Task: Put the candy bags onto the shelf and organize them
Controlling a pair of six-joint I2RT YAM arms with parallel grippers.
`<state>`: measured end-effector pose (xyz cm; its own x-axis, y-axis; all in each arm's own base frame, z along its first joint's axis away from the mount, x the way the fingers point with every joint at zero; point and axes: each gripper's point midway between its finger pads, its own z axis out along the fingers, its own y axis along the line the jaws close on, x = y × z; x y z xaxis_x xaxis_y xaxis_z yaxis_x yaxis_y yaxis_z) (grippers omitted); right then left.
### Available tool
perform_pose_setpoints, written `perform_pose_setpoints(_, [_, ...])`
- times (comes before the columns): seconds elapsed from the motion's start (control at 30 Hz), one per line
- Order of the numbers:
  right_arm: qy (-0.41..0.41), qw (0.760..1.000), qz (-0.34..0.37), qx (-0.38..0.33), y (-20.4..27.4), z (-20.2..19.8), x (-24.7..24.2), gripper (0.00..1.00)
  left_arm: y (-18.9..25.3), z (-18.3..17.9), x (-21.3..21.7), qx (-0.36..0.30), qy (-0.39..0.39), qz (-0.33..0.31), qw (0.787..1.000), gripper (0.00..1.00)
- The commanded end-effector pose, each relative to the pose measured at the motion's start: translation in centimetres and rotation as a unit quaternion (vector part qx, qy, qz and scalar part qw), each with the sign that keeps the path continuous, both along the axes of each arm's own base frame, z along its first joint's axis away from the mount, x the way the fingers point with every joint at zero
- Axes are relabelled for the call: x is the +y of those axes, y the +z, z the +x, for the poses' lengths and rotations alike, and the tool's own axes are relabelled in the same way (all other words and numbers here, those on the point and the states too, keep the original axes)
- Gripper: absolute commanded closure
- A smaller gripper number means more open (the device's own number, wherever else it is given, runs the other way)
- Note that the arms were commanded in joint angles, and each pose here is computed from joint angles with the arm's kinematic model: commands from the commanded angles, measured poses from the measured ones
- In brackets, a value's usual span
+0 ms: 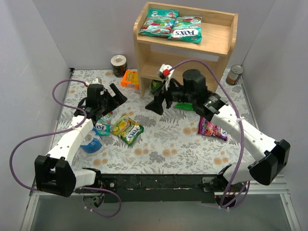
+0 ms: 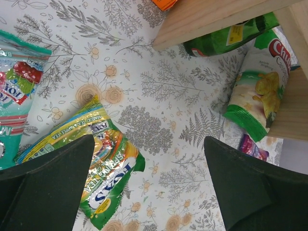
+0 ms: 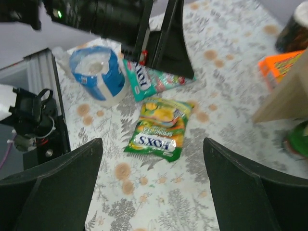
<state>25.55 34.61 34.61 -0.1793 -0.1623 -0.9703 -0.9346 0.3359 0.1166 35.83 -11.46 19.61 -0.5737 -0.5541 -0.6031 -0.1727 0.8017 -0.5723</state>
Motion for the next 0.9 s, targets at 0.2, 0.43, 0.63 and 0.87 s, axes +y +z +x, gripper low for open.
perform_pose_setpoints(0.2, [0.001, 0.987, -0.081, 0.137, -14.2, 1.7, 3.1, 0.12, 0.5, -1.8, 0.4, 0.002, -0.001, 0.004, 1.0, 0.02])
perform_pose_setpoints(0.43, [-0.01, 0.975, -0.115, 0.188, -20.6, 2.7, 6.6, 0.13, 0.1, -2.6, 0.9, 0.011, 0.008, 0.009, 1.0, 0.02])
perform_pose_setpoints(0.63, [-0.013, 0.967, -0.128, 0.221, -23.8, 2.6, 9.0, 0.18, -0.4, -2.9, 1.0, 0.018, 0.011, 0.01, 1.0, 0.02])
perform_pose_setpoints(0.87, [-0.051, 0.962, -0.146, 0.227, -26.1, 4.3, 9.5, 0.21, -1.0, -3.2, 0.7, 0.027, 0.004, 0.005, 1.0, 0.02])
